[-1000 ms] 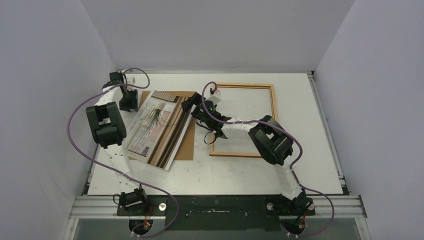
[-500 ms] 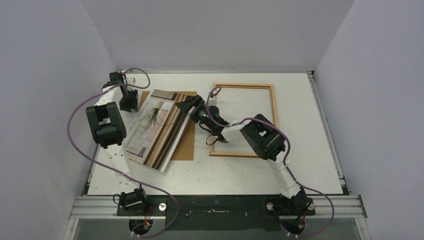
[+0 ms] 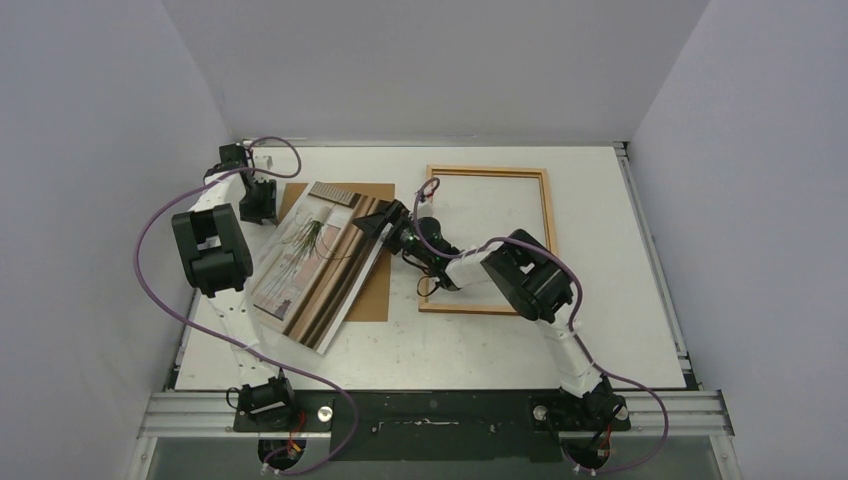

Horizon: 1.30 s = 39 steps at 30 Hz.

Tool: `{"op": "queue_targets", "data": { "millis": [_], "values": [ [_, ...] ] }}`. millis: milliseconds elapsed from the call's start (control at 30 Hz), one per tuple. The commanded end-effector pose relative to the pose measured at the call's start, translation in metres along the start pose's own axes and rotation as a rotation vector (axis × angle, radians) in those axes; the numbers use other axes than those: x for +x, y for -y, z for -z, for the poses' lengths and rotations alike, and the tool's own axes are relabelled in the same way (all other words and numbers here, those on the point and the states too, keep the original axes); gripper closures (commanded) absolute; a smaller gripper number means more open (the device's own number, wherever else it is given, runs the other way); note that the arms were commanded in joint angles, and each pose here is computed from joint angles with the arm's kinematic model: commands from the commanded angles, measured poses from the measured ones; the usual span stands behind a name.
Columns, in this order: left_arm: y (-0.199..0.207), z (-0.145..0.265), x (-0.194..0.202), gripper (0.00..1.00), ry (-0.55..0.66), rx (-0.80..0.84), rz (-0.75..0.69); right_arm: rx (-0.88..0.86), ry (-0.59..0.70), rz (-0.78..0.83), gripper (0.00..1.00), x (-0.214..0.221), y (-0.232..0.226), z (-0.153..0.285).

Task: Put the photo into the frame
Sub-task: Pick up the photo frame item at the center of the board.

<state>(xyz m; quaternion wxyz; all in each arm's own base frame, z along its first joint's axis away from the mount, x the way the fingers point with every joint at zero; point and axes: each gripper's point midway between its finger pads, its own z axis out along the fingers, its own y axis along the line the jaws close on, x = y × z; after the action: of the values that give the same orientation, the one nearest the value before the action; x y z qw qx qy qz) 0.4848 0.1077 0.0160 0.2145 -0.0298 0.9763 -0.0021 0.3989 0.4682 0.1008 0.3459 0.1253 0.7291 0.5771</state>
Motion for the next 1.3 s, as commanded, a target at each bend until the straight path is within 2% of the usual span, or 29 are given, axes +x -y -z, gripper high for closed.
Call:
{"op": "queue_targets", "data": {
  "millis": [0,100,400,533,700,800,967,1167,1267],
  "values": [
    [0.018,-0.004,0.046,0.61,-0.154,0.082,0.024,-0.169,0.075,0.038,0.29,-0.032,-0.072,0.014],
    [0.019,-0.003,0.045,0.61,-0.152,0.082,0.023,-0.195,0.077,0.034,0.33,-0.035,-0.080,0.020],
    [0.018,0.001,0.044,0.60,-0.148,0.077,0.020,-0.260,0.072,0.065,0.31,-0.046,-0.120,0.038],
    [0.018,0.001,0.044,0.60,-0.151,0.078,0.019,-0.239,0.071,0.079,0.31,-0.050,-0.120,0.044],
    [0.020,0.002,0.046,0.59,-0.155,0.082,0.019,-0.234,0.063,0.050,0.35,-0.048,-0.115,0.044],
    [0.020,0.003,0.045,0.59,-0.153,0.083,0.018,-0.221,0.062,0.045,0.42,-0.048,-0.111,0.044],
    [0.021,0.004,0.045,0.59,-0.154,0.091,0.019,-0.199,0.059,0.044,0.62,-0.053,-0.110,0.044],
    [0.023,0.006,0.046,0.59,-0.158,0.095,0.017,-0.148,0.076,0.096,0.81,-0.071,-0.112,0.053],
    [0.025,0.006,0.047,0.59,-0.162,0.100,0.015,-0.120,0.093,0.157,0.85,-0.087,-0.123,0.062]
  ]
}}
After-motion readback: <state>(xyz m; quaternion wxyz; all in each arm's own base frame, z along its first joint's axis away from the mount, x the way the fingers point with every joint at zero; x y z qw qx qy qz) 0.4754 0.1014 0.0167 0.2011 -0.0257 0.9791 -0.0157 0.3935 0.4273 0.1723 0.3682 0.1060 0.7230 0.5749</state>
